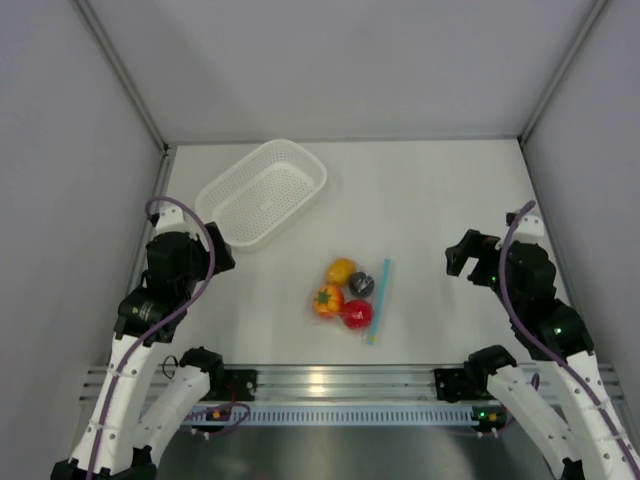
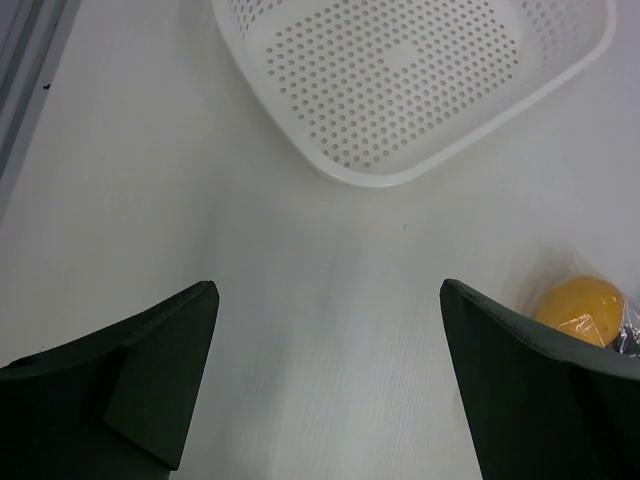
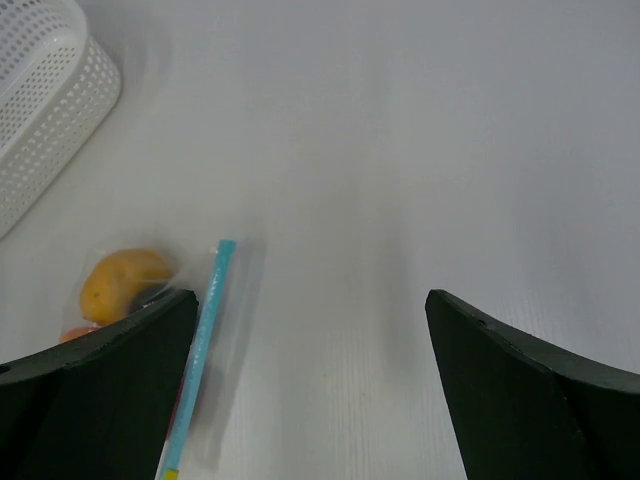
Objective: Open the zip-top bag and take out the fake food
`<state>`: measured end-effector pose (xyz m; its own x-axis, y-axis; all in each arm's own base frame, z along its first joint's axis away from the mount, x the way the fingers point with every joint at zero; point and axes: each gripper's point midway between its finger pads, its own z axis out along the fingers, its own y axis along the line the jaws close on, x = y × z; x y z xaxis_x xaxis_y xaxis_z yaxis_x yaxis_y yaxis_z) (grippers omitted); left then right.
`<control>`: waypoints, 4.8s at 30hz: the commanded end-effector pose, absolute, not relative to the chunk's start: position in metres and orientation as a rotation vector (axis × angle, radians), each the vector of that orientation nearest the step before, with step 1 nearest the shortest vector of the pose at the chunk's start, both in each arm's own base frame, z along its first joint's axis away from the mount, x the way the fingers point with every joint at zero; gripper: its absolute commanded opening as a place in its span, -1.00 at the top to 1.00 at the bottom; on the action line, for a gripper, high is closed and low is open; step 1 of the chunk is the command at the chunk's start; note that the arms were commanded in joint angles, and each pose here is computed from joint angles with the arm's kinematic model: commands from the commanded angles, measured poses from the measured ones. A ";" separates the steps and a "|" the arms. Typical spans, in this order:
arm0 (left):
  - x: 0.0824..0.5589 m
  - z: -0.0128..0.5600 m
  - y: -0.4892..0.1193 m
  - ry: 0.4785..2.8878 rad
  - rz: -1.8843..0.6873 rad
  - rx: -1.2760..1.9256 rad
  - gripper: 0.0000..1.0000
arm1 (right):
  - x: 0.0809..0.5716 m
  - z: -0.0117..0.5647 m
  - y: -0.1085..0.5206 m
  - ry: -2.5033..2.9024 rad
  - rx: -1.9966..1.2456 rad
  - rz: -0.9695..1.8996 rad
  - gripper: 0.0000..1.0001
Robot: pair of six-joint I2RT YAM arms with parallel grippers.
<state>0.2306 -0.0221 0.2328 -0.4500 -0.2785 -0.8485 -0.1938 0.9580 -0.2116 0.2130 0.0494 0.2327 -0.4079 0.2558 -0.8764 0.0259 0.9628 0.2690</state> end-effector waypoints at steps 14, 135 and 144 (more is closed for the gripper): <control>0.236 0.238 -0.033 2.025 -0.153 -0.301 -0.97 | 0.217 0.185 0.120 2.037 0.160 0.695 -0.99; 0.173 0.220 -0.305 1.271 -0.899 1.201 -0.88 | 0.135 0.205 0.268 2.040 -1.335 0.371 1.00; 0.158 0.210 -0.326 1.312 -0.882 1.260 -0.25 | 0.134 0.206 0.271 2.020 -1.347 0.390 1.00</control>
<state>0.1544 -0.3156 0.1872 0.0705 0.2178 -0.9734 0.9789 0.1723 0.1095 0.1375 0.2616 0.2024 -0.2972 -0.6951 -0.6546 -0.8755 0.4719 -0.1037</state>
